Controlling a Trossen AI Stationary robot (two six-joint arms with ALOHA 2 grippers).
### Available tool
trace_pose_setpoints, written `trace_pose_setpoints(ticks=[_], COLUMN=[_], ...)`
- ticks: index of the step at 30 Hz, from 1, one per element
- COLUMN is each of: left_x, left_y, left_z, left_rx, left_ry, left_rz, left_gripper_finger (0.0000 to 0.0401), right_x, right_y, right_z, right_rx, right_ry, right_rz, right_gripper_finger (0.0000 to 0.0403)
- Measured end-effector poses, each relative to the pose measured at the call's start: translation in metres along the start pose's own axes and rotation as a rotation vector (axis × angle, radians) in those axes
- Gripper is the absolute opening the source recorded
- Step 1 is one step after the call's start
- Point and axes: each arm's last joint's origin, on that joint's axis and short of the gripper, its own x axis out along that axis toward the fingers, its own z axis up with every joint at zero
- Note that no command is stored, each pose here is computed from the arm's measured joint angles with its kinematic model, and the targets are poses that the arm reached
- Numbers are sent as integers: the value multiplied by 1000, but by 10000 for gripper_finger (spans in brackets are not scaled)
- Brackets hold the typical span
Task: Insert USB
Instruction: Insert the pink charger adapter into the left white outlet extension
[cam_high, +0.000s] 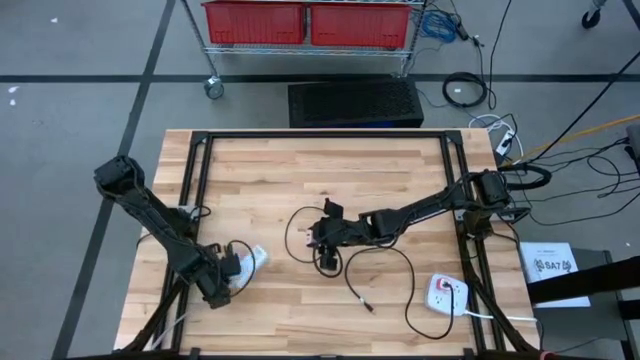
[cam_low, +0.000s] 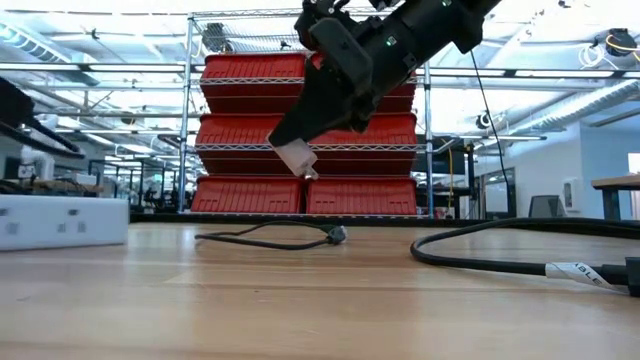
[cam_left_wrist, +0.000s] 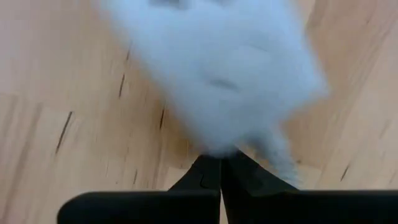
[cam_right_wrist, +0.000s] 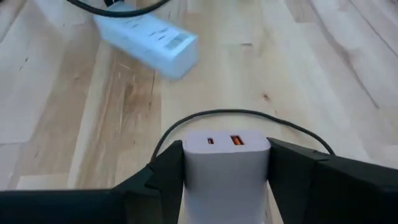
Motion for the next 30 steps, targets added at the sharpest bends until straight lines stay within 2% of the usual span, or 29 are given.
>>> trace_pose_setpoints(ticks=[5,8,10,13,16,20,22,25,27,30], left_x=[4,5,4,3,-6,-33,-49,-68,-68,-51], left_y=[5,10,7,5,3,-3,-11,-27,-33,-38], left_z=[8,18,22,26,26,22,18,15,14,12], left_rx=[-37,-66,-74,-27,22,118,193,261,275,285], left_ry=[-100,-290,-353,-382,-349,-250,-213,-247,-240,-143], left_rz=[16,106,91,74,98,62,-37,-198,-247,-216], left_gripper_finger=[2,1,1,1,1,1,1,1,1,1], right_x=[0,-1,-1,-1,0,-1,-1,-1,-1,-1], right_y=[1,1,2,1,3,5,5,5,5,6], right_z=[7,14,14,9,4,3,3,3,2,2], right_rx=[21,48,60,68,69,63,56,55,53,46], right_ry=[-77,-149,-194,-224,-210,-208,-208,-206,-201,-203], right_rz=[-16,-5,3,15,18,24,24,24,24,25], right_gripper_finger=[160,160,160,160,160,160,160,160,160,160])
